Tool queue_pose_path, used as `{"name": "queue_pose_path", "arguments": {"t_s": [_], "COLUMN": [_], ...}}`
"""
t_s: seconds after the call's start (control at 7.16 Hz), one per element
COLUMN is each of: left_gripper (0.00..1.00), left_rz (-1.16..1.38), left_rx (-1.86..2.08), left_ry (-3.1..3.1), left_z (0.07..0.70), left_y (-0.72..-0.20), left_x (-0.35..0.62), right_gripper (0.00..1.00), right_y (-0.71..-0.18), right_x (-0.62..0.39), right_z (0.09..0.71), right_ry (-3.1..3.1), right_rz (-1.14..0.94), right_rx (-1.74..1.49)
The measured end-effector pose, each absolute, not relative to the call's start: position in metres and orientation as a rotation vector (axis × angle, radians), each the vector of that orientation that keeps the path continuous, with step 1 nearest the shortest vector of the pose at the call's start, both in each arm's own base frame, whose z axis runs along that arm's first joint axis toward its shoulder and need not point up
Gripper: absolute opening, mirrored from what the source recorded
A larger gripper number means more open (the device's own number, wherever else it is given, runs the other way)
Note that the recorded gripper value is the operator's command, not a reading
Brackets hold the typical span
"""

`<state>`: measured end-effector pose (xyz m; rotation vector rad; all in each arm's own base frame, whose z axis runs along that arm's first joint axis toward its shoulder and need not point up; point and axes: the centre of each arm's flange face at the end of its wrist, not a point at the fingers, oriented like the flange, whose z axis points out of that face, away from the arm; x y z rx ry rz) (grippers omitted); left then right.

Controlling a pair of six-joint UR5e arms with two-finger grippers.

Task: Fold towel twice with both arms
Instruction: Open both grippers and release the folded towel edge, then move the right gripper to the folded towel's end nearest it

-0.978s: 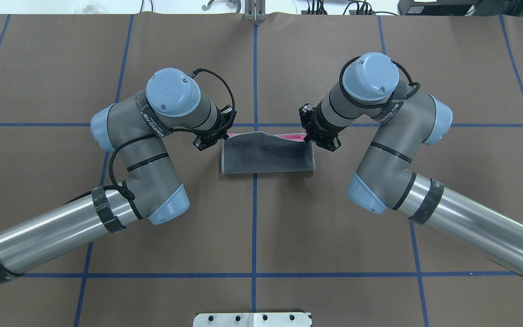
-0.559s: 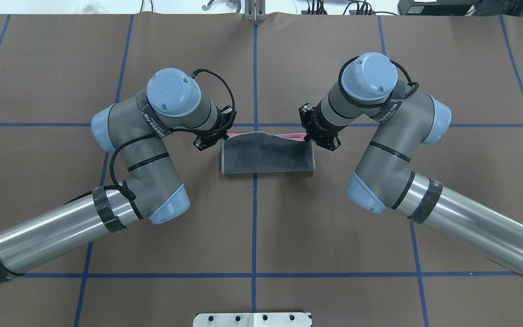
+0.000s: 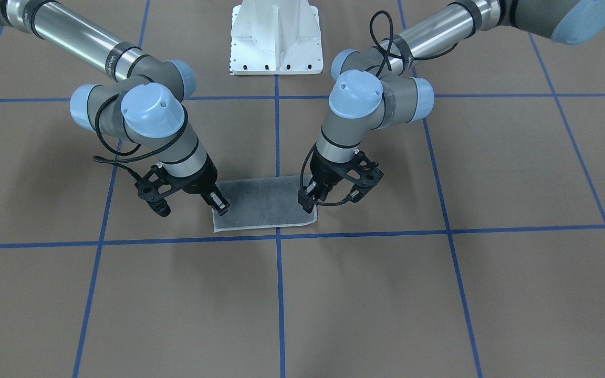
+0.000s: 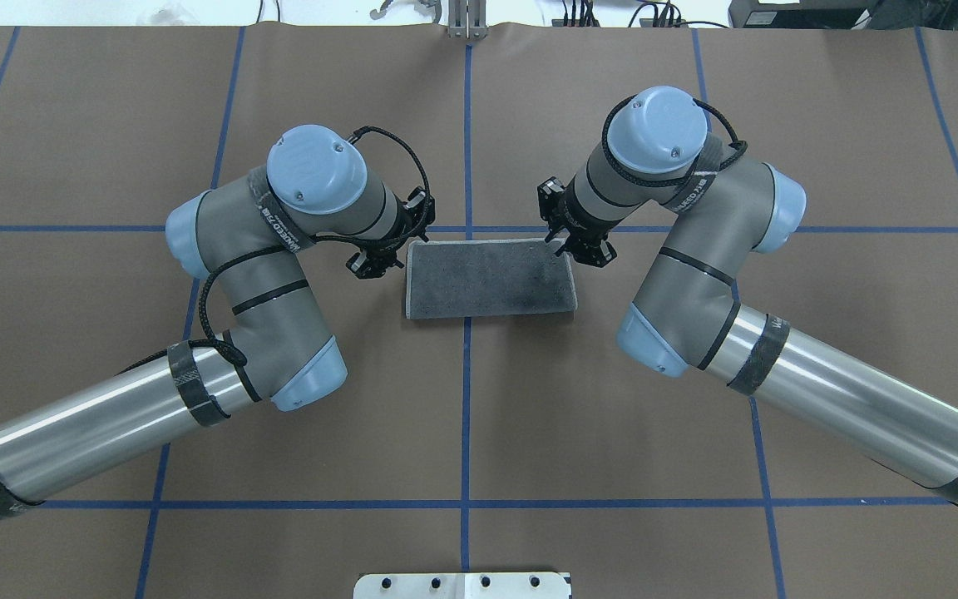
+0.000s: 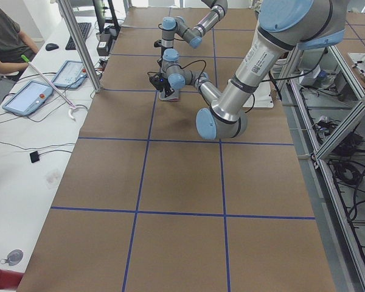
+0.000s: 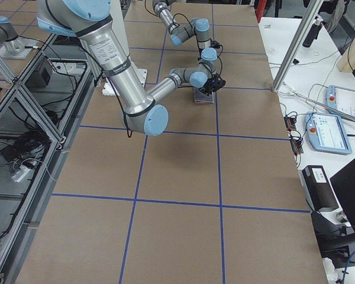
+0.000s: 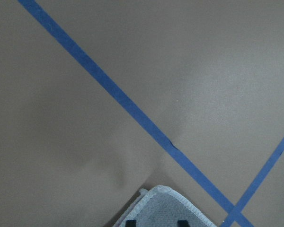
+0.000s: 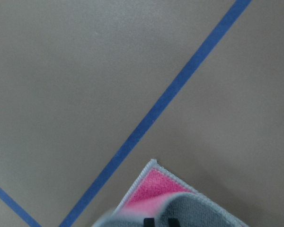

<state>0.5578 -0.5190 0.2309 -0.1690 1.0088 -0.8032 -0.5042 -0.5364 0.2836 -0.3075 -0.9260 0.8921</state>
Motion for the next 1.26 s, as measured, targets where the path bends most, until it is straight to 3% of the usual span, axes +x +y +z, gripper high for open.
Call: {"name": "queue_pose_path", "arguments": {"t_s": [0.42,0.56,0.7,0.84,0.98,1.26], "left_gripper": [1.00,1.00,1.00,1.00,1.00,1.00], "left_rz": [-0.804,-0.808,-0.811,-0.814,-0.817,-0.819], "left_rx": [-0.167,-0.165,-0.163,-0.165,-0.166,-0.168], "left_ry": [1.029,1.034,1.035,1.035,1.034,1.034], "left_z": [0.222,0.219,0.218,0.217,0.217,0.216], "left_y": [-0.519,-0.520,-0.521,-0.521,-0.522,-0.521], "left_x": [0.552,0.548,0.546,0.545,0.545,0.546], "right_gripper": [1.00,0.95,0.78,0.70,0.64,0.62], "right_y": [-0.532,-0.518,-0.499,-0.481,-0.469,-0.460], "right_x": [-0.490,-0.476,-0.466,-0.466,-0.473,-0.490], "right_z": [0.284,0.289,0.295,0.303,0.311,0.320], "right_ry": [-0.943,-0.955,-0.962,-0.953,-0.930,-0.887], "right_rz": [0.894,0.887,0.878,0.885,0.924,1.035], "right_rx": [-0.310,-0.311,-0.317,-0.337,-0.373,-0.447]}}
